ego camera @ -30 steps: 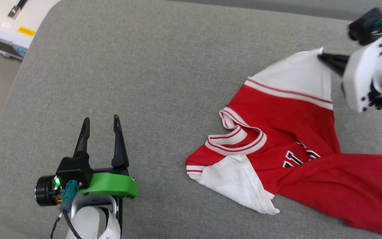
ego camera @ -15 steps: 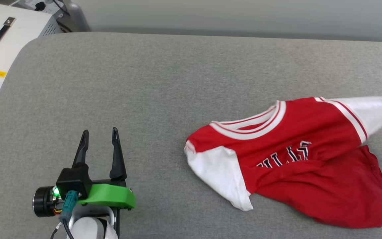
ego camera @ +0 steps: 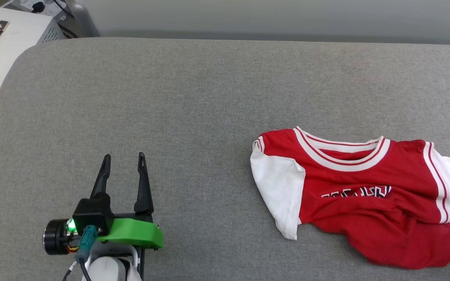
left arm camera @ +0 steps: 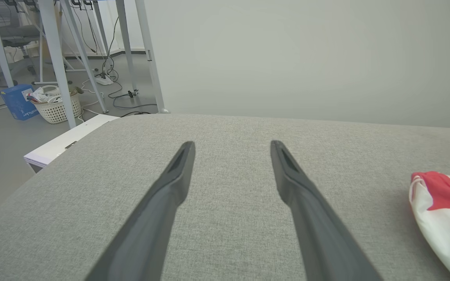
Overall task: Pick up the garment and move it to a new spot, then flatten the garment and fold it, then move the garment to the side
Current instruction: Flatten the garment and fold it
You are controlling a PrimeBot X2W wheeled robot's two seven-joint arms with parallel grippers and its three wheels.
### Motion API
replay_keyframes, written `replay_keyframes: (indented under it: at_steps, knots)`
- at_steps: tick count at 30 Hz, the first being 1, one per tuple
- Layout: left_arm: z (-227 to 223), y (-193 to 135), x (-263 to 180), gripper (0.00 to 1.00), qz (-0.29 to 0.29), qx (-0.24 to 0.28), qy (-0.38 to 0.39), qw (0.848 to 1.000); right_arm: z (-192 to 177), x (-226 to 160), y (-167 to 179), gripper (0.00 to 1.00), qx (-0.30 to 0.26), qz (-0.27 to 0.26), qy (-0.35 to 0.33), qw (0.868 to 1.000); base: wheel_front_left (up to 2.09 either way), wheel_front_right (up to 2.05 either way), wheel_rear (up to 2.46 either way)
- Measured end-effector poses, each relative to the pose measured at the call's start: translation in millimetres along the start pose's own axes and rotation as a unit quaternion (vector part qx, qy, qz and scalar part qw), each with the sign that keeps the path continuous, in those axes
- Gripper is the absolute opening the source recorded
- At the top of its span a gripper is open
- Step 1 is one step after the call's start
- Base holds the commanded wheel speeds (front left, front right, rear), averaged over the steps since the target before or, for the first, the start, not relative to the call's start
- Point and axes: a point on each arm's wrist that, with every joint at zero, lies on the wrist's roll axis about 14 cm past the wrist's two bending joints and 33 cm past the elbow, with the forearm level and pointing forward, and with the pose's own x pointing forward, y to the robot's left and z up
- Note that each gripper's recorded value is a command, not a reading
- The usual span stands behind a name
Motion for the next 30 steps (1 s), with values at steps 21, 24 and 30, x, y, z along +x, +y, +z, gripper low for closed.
replay_keyframes:
  at_steps: [21, 24, 30]
  knots:
    - [73.8, -96.0, 46.7, 1.00, -0.234, 0.035, -0.050, 0.970, 128.7, -51.7, 70.3, 1.00, -0.087, 0.024, -0.359, 0.929, 0.00, 0.00, 0.00]
    - [67.3, -139.9, 45.4, 1.00, -0.317, 0.032, 0.010, 0.948, 128.4, -54.5, 85.7, 1.00, -0.091, 0.029, -0.364, 0.927, 0.00, 0.00, 0.00]
    - [11.1, -210.2, 2.9, 1.00, -0.470, 0.072, 0.213, 0.853, 123.4, -56.1, 101.3, 1.00, -0.099, 0.025, -0.356, 0.929, 0.00, 0.00, 0.00]
